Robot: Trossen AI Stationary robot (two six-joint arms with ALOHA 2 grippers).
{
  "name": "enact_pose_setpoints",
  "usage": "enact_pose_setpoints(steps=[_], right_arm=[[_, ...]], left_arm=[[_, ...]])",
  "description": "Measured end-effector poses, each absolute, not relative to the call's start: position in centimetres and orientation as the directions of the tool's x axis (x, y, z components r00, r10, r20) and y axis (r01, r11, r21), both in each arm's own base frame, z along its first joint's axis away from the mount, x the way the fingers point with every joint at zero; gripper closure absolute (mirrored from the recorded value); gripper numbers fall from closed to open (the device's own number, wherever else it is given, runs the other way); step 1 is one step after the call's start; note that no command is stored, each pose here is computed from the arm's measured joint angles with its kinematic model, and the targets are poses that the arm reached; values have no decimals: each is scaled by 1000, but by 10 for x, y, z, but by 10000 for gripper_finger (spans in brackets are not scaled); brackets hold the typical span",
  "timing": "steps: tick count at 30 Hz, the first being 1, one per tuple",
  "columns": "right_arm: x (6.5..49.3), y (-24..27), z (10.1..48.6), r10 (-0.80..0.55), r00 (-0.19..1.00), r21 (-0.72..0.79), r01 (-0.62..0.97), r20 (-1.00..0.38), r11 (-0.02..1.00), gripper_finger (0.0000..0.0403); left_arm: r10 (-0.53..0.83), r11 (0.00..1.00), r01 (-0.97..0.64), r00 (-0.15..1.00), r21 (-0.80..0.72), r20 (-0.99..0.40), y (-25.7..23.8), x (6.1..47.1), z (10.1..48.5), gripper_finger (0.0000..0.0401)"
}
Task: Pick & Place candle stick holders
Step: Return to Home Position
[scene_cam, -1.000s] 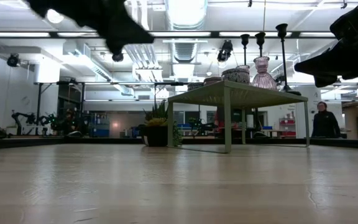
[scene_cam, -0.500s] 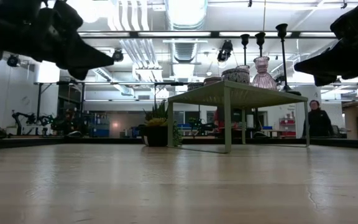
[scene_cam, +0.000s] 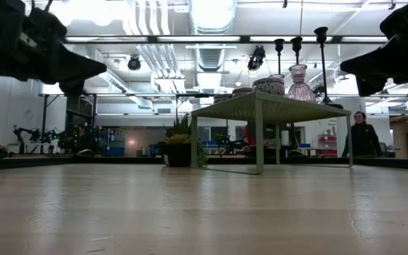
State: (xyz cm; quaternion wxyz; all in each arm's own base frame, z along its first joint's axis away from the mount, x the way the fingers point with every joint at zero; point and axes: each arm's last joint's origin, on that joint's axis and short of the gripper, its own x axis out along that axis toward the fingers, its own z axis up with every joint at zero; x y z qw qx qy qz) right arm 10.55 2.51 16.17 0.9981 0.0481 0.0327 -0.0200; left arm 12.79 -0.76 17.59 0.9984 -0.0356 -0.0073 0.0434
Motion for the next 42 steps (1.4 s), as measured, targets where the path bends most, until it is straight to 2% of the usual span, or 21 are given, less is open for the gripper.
enact_pose_setpoints(steps=[5, 13, 18, 42], right_arm=[[102, 23, 164, -54, 998, 90, 58, -42, 994, 394], [97, 21, 168, -56, 998, 97, 55, 14, 994, 394], [96, 21, 169, -58, 998, 38, 57, 22, 998, 394], [96, 21, 169, -59, 998, 59, 57, 21, 997, 394]], left_arm=[[78, 994, -79, 997, -75, -9, -7, 121, 168, 383], [63, 998, -61, 995, -30, 76, -7, 115, 176, 384], [79, 997, -78, 995, -21, 52, -6, 112, 174, 383], [77, 997, -76, 996, -32, 32, -6, 112, 172, 384]])
